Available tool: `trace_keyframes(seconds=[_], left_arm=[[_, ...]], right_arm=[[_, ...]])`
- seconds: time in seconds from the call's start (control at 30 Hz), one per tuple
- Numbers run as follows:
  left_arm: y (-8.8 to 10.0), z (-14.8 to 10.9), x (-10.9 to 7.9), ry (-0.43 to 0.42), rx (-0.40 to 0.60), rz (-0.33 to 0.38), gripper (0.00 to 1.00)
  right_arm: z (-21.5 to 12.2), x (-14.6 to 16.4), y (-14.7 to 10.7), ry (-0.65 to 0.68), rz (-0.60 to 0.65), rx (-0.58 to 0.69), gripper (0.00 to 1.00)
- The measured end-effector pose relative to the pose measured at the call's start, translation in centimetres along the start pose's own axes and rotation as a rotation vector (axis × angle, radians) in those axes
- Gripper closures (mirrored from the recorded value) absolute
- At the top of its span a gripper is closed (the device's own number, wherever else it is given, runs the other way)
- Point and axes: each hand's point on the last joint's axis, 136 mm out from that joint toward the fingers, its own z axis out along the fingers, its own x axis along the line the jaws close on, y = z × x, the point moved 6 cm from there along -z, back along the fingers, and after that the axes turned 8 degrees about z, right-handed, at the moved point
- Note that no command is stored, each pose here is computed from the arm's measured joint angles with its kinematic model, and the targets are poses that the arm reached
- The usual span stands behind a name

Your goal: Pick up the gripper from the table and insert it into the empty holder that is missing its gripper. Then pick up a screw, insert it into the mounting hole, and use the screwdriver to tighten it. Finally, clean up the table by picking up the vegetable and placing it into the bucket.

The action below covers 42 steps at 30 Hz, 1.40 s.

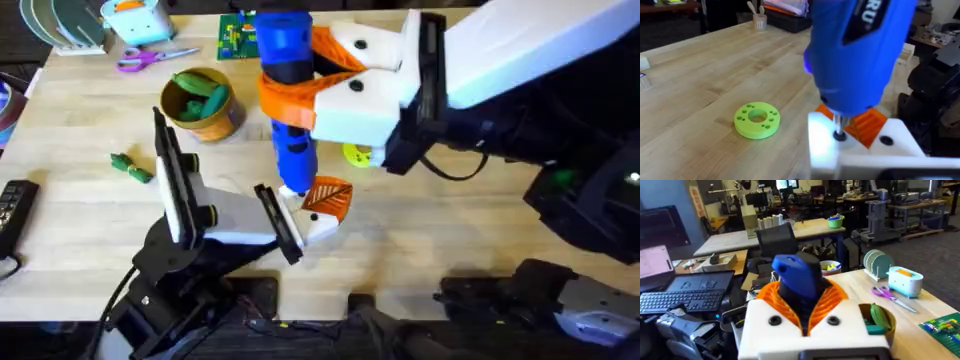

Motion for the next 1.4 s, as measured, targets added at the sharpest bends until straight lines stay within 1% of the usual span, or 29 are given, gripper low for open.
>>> trace_keyframes(seconds=[0.6, 0.8, 0.97, 1.03, 1.1, 1.3, 1.4], left_arm=[[0.0, 0.0, 0.0, 0.000, 0.000, 0.000, 0.989], [0.0, 0.0, 0.0, 0.000, 0.000, 0.000, 0.989], [0.0, 0.0, 0.0, 0.000, 0.000, 0.000, 0.989], [0.0, 0.0, 0.0, 0.000, 0.000, 0.000, 0.989], [0.0, 0.0, 0.0, 0.000, 0.000, 0.000, 0.989], [0.0, 0.0, 0.0, 0.000, 0.000, 0.000, 0.989], [0.0, 0.0, 0.0, 0.000, 0.000, 0.000, 0.989]], right_arm=[[0.0, 0.0, 0.0, 0.000, 0.004, 0.001, 0.978], [-0.1, 0.6, 1.7, 0.028, -0.050, -0.090, 0.978], [-0.3, 0.0, 1.6, 0.010, -0.059, -0.080, 0.978], [-0.6, -1.1, 1.4, -0.035, -0.078, -0.061, 0.978], [-1.2, -3.2, 0.9, -0.134, -0.102, -0.023, 0.978], [-5.1, -10.9, -1.3, -0.534, -0.241, 0.151, 0.978], [-7.5, -14.7, -3.3, -0.732, -0.297, 0.297, 0.978]])
